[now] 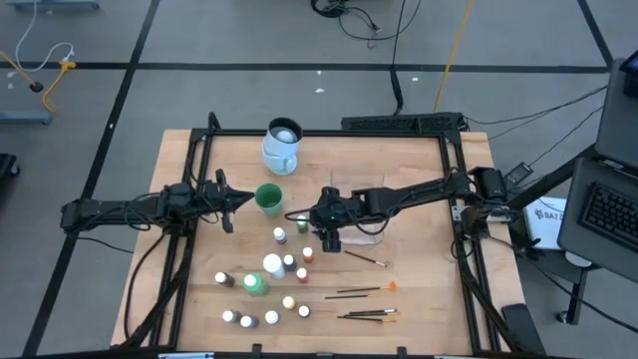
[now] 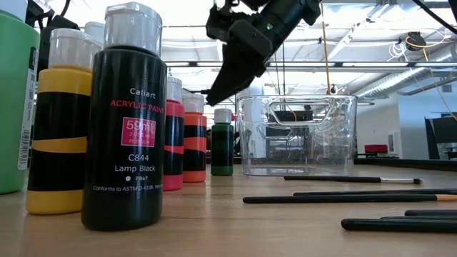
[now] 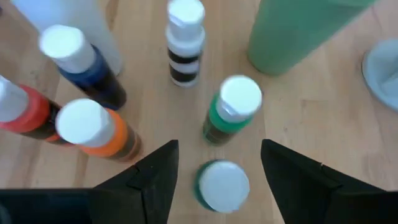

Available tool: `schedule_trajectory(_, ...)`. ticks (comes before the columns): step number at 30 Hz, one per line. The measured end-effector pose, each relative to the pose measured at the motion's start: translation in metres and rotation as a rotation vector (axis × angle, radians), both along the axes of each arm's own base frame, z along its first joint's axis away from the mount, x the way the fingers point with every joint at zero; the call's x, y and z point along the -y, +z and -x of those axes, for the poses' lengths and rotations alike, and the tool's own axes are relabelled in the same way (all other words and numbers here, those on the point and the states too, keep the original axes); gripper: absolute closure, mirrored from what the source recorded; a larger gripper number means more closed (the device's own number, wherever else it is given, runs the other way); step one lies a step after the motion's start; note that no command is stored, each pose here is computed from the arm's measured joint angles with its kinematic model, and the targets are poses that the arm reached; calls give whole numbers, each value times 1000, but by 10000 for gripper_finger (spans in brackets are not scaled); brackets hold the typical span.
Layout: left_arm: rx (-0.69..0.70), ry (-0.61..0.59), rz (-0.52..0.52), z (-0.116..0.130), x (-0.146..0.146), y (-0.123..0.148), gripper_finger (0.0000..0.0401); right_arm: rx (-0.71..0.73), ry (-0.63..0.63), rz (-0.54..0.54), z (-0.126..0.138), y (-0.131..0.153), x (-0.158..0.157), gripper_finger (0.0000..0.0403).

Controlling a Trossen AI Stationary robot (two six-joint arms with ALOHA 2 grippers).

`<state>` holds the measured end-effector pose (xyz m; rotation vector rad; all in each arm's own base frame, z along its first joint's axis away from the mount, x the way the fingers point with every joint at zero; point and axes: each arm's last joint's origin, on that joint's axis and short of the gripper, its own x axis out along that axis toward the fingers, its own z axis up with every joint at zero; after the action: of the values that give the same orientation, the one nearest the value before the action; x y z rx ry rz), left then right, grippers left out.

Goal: Pick & Place Paint Supplies
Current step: Put the dark green paint bottle into the transparent bin

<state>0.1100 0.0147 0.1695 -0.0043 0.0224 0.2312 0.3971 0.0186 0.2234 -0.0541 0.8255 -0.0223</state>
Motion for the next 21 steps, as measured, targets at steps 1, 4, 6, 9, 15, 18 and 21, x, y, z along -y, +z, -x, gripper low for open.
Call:
schedule_trajectory(1, 0, 0, 0, 0, 0, 0, 396, -9, -12, -7, 1, -1, 2, 179)
schedule_trajectory(4, 0, 0, 0, 0, 0, 0, 396, -27, -38, -20, 2, -2, 7, 179)
schedule_trajectory(6, 0, 0, -1, 0, 0, 0, 396, -33, -44, -20, 2, -2, 8, 179)
schedule_trajectory(9, 0, 0, -1, 0, 0, 0, 396, -34, -47, -24, 2, -2, 9, 179)
schedule_trajectory(15, -8, -1, -35, 0, 0, 0, 396, -42, -54, -31, 3, -3, 8, 179)
schedule_trajectory(18, -11, -1, -46, 0, 0, 0, 396, -43, -54, -31, 3, -3, 8, 179)
schedule_trajectory(21, -11, -1, -47, 0, 0, 0, 396, -49, -50, -44, 4, -3, 8, 179)
